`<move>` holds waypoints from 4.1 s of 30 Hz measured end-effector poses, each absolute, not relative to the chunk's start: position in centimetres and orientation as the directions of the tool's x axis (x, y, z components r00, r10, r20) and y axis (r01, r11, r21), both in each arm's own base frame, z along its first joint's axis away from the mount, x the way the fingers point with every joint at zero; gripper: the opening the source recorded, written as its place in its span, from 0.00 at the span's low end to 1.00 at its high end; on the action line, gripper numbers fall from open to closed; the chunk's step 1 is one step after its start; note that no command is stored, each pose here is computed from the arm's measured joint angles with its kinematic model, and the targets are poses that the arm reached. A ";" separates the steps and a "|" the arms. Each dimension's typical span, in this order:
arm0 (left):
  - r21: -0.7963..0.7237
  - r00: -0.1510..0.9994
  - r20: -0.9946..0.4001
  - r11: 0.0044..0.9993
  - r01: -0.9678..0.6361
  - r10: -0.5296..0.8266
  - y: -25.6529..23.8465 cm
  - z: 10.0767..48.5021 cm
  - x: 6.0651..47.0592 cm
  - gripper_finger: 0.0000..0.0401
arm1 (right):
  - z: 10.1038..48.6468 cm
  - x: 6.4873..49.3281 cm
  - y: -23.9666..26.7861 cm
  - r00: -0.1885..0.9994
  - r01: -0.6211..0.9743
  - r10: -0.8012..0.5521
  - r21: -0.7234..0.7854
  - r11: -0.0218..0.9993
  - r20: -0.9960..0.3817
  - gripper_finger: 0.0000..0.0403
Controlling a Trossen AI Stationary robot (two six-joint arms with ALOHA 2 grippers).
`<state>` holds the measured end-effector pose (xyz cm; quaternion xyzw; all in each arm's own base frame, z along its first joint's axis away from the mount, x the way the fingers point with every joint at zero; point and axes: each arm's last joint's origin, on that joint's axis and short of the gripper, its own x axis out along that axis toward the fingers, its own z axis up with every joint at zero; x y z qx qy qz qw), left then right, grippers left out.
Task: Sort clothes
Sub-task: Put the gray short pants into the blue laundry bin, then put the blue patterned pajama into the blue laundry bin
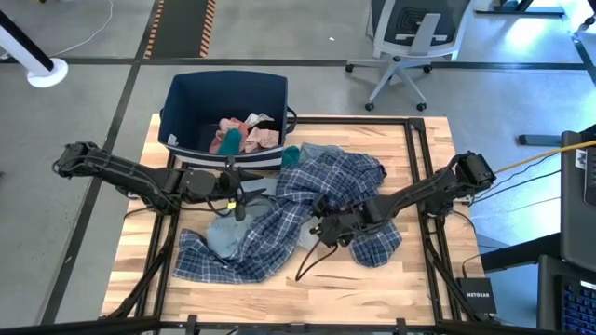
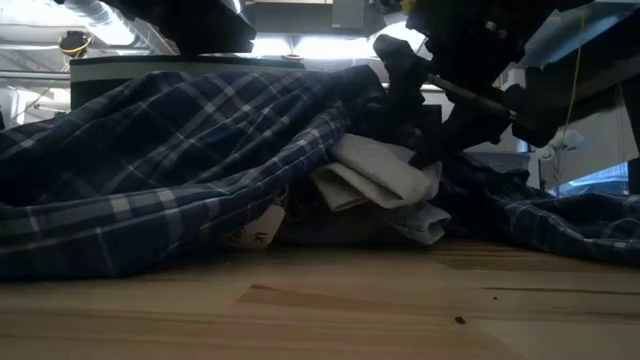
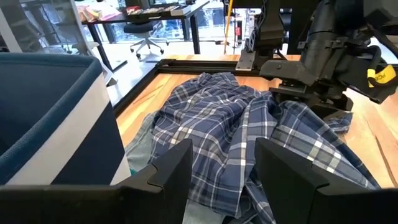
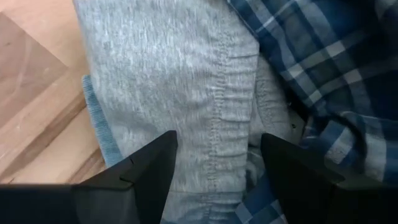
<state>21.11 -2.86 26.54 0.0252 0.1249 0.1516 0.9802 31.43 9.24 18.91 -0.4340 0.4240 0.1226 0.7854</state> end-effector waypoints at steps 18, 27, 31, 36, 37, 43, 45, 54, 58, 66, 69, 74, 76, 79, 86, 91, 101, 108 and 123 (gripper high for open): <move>0.089 0.922 -0.241 0.953 -0.290 0.303 -2.9 26.5 21.1 0.42 | 17.5 31.6 9.8 0.578 -0.614 -0.201 -0.584 0.531 -0.791 0.05; 0.084 0.922 -0.241 0.953 -0.291 0.303 -2.9 26.5 21.1 0.42 | 24.1 28.0 12.4 0.616 -0.604 -0.151 -0.586 0.540 -0.773 0.11; 0.083 0.922 -0.241 0.953 -0.292 0.304 -2.9 26.5 21.1 0.42 | 26.3 26.6 13.6 0.613 -0.646 -0.043 -0.531 0.548 -0.789 0.07; 0.082 0.922 -0.241 0.953 -0.292 0.304 -2.9 26.5 21.1 0.42 | 28.6 25.9 14.4 0.641 -0.653 0.007 -0.540 0.531 -0.768 0.04; 0.082 0.922 -0.241 0.953 -0.292 0.304 -2.9 26.5 21.1 0.42 | 29.0 26.0 14.4 0.657 -0.643 -0.014 -0.570 0.512 -0.754 0.04; 0.088 0.922 -0.240 0.953 -0.291 0.304 -2.9 26.5 21.1 0.42 | 33.2 26.9 13.7 0.760 -0.553 -0.126 -0.736 0.391 -0.638 0.08; 0.086 0.922 -0.240 0.953 -0.292 0.304 -2.9 26.5 21.1 0.42 | 34.8 27.3 13.1 0.785 -0.526 -0.142 -0.770 0.361 -0.603 0.06; 0.085 0.922 -0.240 0.953 -0.292 0.304 -2.9 26.5 21.1 0.42 | 41.3 29.7 7.3 0.871 -0.317 -0.298 -0.911 0.266 -0.390 0.06; 0.085 0.922 -0.240 0.953 -0.292 0.304 -2.9 26.5 21.1 0.42 | 43.3 30.8 3.2 0.889 -0.169 -0.374 -0.948 0.271 -0.265 0.06; 0.095 0.923 -0.237 0.953 -0.289 0.304 -2.9 26.5 21.1 0.42 | 46.4 31.9 -4.7 0.911 0.186 -0.409 -0.940 0.286 0.056 0.05; 0.089 0.923 -0.237 0.953 -0.291 0.304 -2.9 26.5 21.1 0.42 | 46.9 32.7 -7.2 0.909 0.315 -0.373 -0.889 0.332 0.183 0.06; 0.107 0.923 -0.237 0.952 -0.286 0.304 -2.9 26.5 21.1 0.42 | 45.7 34.9 -10.6 0.888 0.419 -0.359 -0.828 0.372 0.288 0.07; 0.107 0.923 -0.237 0.952 -0.286 0.303 -2.9 26.5 21.1 0.42 | 44.6 36.0 -11.5 0.879 0.440 -0.371 -0.811 0.386 0.300 0.07; 0.107 0.923 -0.238 0.952 -0.286 0.304 -2.9 26.5 21.1 0.42 | 42.9 37.5 -12.7 0.877 0.437 -0.388 -0.806 0.400 0.283 0.07; 0.108 0.922 -0.241 0.952 -0.286 0.304 -2.9 26.5 21.1 0.42 | 38.6 40.6 -13.9 0.891 0.365 -0.416 -0.830 0.422 0.180 0.07; 0.107 0.922 -0.242 0.952 -0.286 0.304 -2.9 26.5 21.1 0.42 | 37.7 41.0 -13.8 0.919 0.301 -0.375 -0.834 0.463 0.123 0.17; 0.096 0.914 -0.267 0.952 -0.289 0.305 -2.9 26.2 21.0 0.42 | 38.6 39.1 -13.5 0.836 0.021 -0.460 -0.821 0.571 -0.299 0.53; 0.094 0.915 -0.264 0.952 -0.291 0.305 -2.8 26.2 21.0 0.42 | 42.3 37.1 -12.7 0.762 -0.076 -0.484 -0.800 0.595 -0.432 0.57; 0.078 0.911 -0.278 0.952 -0.296 0.306 -2.8 26.1 21.0 0.42 | 44.6 34.5 -3.3 0.681 -0.404 -0.265 -0.652 0.642 -0.683 0.57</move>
